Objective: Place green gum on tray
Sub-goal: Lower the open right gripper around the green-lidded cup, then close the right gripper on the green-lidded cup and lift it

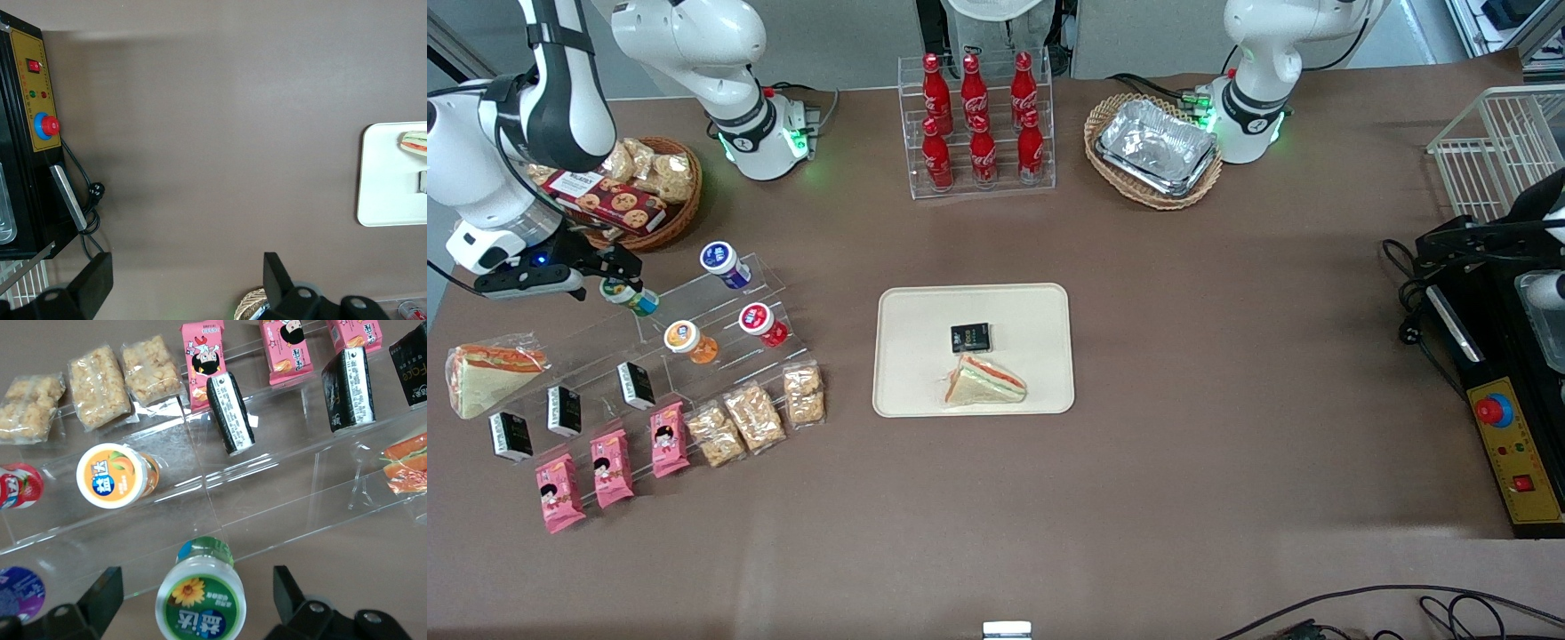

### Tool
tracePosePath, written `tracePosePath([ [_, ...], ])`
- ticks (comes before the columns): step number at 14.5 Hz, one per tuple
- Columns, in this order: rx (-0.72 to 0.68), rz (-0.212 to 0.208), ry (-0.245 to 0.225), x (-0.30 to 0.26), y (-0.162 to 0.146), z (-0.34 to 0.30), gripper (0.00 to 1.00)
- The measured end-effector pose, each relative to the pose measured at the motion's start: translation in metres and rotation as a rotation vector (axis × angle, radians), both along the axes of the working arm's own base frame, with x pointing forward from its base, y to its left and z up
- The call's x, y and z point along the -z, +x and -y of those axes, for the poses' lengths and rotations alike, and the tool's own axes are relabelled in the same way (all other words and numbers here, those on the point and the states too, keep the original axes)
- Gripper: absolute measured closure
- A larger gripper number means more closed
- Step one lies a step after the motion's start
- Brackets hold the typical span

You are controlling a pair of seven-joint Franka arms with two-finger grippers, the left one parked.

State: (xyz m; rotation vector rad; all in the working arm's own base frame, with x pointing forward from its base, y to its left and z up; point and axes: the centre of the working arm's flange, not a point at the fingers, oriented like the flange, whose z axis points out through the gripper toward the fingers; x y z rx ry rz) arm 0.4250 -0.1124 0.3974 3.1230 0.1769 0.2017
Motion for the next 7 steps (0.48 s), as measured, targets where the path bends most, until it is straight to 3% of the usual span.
tracePosePath([
  [7,0.001,0.004,0.0,0.016,-0.007,-0.002,0.0],
])
